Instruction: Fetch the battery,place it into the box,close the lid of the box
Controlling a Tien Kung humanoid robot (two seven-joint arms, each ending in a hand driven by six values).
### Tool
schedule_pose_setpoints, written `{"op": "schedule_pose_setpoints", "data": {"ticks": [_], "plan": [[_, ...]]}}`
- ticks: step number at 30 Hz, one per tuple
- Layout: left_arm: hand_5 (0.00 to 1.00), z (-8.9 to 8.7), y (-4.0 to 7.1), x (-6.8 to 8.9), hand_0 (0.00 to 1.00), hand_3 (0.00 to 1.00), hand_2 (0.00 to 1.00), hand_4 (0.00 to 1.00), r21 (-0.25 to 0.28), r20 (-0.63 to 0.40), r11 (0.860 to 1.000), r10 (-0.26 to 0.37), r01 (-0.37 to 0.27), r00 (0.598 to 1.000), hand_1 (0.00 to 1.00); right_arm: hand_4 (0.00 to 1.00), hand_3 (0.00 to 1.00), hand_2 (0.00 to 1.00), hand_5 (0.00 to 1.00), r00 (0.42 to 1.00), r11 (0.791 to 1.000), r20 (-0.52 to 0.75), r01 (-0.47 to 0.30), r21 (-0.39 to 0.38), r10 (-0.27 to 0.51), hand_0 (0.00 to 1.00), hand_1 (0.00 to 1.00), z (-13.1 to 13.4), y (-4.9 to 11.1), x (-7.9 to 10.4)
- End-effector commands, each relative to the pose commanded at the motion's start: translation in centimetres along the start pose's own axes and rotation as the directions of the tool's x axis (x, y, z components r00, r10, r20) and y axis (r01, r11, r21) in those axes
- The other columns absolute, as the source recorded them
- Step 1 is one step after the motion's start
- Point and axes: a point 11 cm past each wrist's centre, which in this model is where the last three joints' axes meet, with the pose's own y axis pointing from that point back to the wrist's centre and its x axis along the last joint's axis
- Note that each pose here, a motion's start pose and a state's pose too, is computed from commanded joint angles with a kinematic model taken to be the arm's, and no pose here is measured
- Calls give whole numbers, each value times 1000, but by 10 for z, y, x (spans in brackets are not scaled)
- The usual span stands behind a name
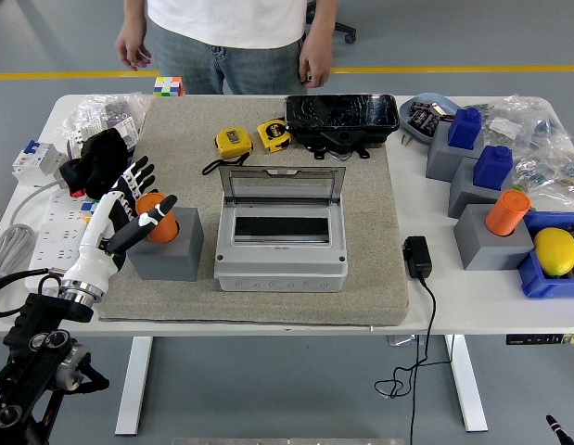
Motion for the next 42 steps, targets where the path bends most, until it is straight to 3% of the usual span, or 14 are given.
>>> {"op": "schedule_pose_setpoints", "data": {"ticks": [1, 6, 7, 12, 13, 29, 42], "plan": [[272, 0, 0, 0, 852, 969, 914, 998, -1, 4, 1000, 3, -3, 1000, 919, 998, 895, 871, 998, 1000, 1000, 1, 0, 0, 0, 922, 909, 0, 0, 0], [272, 1, -2, -3, 852, 969, 914, 998, -6, 10, 1000, 5, -5, 1000, 919, 998, 895, 871, 998, 1000, 1000, 4, -2, -3, 2, 922, 909, 1, 0, 1], [171, 1, -2, -3, 815, 876, 825, 998, -7, 11, 1000, 8, -8, 1000, 870, 998, 895, 870, 998, 1000, 1000, 5, -2, -3, 2, 922, 908, 1, 0, 1], [171, 2, -3, -6, 815, 876, 825, 998, -9, 11, 1000, 9, -8, 1000, 870, 998, 895, 870, 998, 1000, 1000, 11, -5, 0, 5, 922, 908, 0, 0, 1], [66, 2, -4, -7, 776, 791, 756, 998, -9, 14, 1000, 10, -10, 1000, 819, 998, 894, 867, 998, 1000, 1000, 11, -5, 0, 5, 917, 906, -1, 0, 1], [108, -4, -7, -18, 754, 743, 728, 998, 7, 13, 1000, -2, 1, 1000, 802, 998, 892, 864, 998, 1000, 1000, 14, -11, -2, 11, 914, 903, 0, 0, 3], [92, -9, -7, -17, 694, 700, 686, 998, 18, 20, 1000, 14, -15, 1000, 755, 998, 892, 863, 998, 1000, 1000, 11, -14, -5, 14, 915, 902, 1, 0, 5]]}}
